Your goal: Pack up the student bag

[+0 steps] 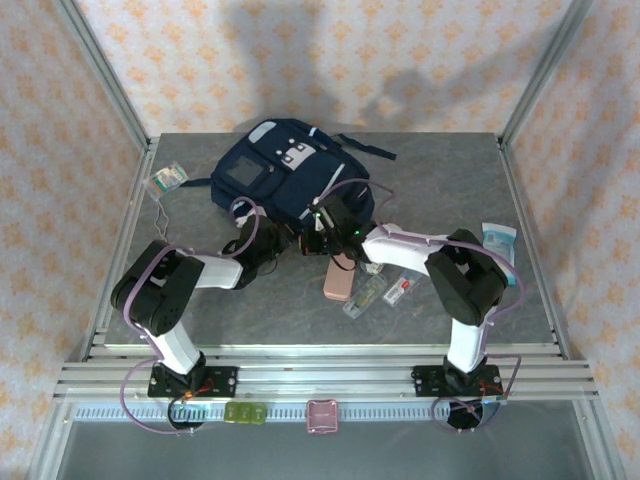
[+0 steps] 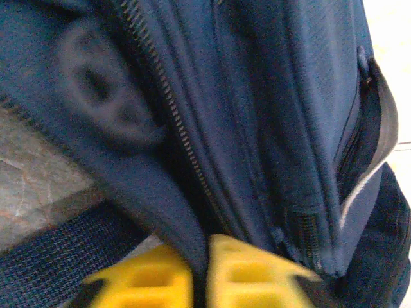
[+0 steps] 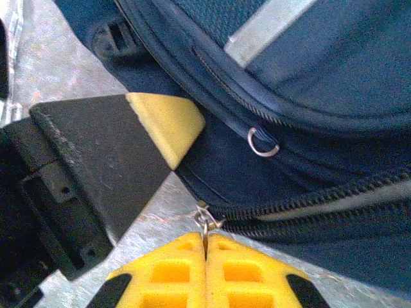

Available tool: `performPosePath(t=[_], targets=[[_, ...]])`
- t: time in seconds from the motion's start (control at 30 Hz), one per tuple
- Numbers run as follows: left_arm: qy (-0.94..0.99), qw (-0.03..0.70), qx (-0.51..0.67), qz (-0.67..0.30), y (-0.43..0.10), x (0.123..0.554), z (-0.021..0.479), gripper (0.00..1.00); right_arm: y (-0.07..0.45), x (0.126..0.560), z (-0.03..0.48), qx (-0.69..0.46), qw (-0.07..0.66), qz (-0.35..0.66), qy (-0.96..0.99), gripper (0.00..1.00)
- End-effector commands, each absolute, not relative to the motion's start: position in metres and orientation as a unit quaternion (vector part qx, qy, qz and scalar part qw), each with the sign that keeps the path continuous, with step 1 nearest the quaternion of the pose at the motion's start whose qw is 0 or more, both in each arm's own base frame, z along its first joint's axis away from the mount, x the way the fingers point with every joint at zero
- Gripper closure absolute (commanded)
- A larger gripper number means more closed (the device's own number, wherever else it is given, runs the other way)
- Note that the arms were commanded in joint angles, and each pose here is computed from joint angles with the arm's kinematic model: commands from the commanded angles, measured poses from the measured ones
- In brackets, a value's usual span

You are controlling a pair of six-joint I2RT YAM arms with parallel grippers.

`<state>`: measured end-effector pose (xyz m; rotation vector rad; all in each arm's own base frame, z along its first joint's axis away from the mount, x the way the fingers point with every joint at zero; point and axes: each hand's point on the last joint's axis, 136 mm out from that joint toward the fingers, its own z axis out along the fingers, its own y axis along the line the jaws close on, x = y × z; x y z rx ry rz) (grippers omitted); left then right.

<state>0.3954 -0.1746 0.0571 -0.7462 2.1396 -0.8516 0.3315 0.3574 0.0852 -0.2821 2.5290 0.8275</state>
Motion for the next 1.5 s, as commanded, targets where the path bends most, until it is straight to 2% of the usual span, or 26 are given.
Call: performPosePath(t=[0.0, 0.17, 0.37, 0.47, 0.77, 0.93, 1.07, 1.17, 1.27, 1.4, 1.47], targets=[[0.808, 0.381, -0.284, -0.348, -0.175, 0.411, 0.079, 1.00, 0.342, 0.329, 0.093, -0.118, 0.228, 0.258, 0.931, 1.00], [0.812, 0.388, -0.268, -0.343, -0.165, 0.406, 0.087, 1.00, 0.281, 0.338, 0.078, -0.078, 0.222, 0.181, 0.955, 1.00], [0.821, 0.388, -0.241, -0.344, -0.161, 0.399, 0.095, 1.00, 0.185, 0.362, 0.089, 0.002, 0.270, 0.086, 0.959, 1.00], [0.826, 0.392, -0.210, -0.347, -0.167, 0.401, 0.106, 1.00, 0.164, 0.368, 0.092, 0.013, 0.283, 0.057, 0.957, 1.00], [0.829, 0.449, -0.109, -0.315, -0.171, 0.428, 0.162, 1.00, 0.223, 0.343, 0.121, -0.044, 0.285, 0.177, 0.941, 1.00], [0.828, 0.450, -0.105, -0.318, -0.161, 0.432, 0.173, 1.00, 0.225, 0.347, 0.130, -0.030, 0.310, 0.169, 0.935, 1.00], [0.841, 0.446, -0.086, -0.293, -0.150, 0.420, 0.164, 1.00, 0.224, 0.357, 0.146, -0.018, 0.338, 0.202, 0.919, 0.78], [0.853, 0.437, -0.091, -0.271, -0.135, 0.411, 0.154, 1.00, 0.216, 0.370, 0.149, 0.004, 0.346, 0.209, 0.915, 0.70], [0.853, 0.444, -0.111, -0.250, -0.114, 0.405, 0.152, 1.00, 0.214, 0.382, 0.143, 0.016, 0.341, 0.215, 0.915, 0.65], [0.848, 0.461, -0.168, -0.202, -0.073, 0.399, 0.153, 1.00, 0.235, 0.384, 0.134, 0.008, 0.313, 0.258, 0.914, 0.64], [0.847, 0.462, -0.196, -0.179, -0.057, 0.395, 0.150, 0.79, 0.247, 0.381, 0.132, -0.002, 0.306, 0.278, 0.911, 0.63]])
